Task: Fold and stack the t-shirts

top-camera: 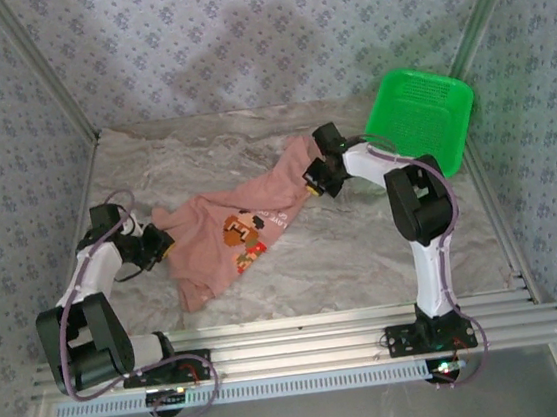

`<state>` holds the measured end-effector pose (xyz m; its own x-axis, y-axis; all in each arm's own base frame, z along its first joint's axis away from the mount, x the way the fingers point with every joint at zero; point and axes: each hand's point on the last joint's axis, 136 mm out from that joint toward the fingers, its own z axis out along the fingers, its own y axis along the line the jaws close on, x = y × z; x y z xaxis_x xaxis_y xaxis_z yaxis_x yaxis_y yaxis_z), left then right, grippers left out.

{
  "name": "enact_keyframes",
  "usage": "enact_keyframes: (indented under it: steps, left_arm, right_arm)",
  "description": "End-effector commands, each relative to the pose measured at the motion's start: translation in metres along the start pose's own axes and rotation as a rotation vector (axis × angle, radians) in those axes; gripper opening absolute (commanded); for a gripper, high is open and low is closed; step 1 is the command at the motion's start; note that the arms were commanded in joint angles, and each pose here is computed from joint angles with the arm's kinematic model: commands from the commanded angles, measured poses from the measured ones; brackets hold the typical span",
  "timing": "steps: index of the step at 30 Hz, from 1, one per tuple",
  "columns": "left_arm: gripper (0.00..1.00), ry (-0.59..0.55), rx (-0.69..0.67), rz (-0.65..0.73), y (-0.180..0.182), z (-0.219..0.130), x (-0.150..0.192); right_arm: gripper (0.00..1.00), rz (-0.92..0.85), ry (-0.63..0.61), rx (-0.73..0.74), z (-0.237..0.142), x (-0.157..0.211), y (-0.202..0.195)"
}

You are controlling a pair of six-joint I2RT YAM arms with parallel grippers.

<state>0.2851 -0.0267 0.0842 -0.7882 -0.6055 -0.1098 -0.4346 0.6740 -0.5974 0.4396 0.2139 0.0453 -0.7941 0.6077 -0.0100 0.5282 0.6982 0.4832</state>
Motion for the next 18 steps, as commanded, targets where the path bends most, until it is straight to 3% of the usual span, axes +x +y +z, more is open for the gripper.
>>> enact_keyframes:
  steps: [1, 8, 18]
  left_arm:
    - [0.12, -0.007, 0.012, 0.027, -0.007, -0.010, 0.002]
    - [0.12, -0.031, -0.013, 0.045, -0.006, -0.016, -0.001]
    - [0.12, -0.026, -0.029, 0.006, 0.001, -0.014, 0.014]
  right_arm:
    - [0.00, -0.084, -0.069, -0.142, -0.053, -0.013, 0.040]
    - [0.00, -0.117, -0.056, -0.242, -0.126, -0.004, 0.038]
    - [0.00, -0.089, -0.066, -0.268, -0.172, 0.011, -0.004]
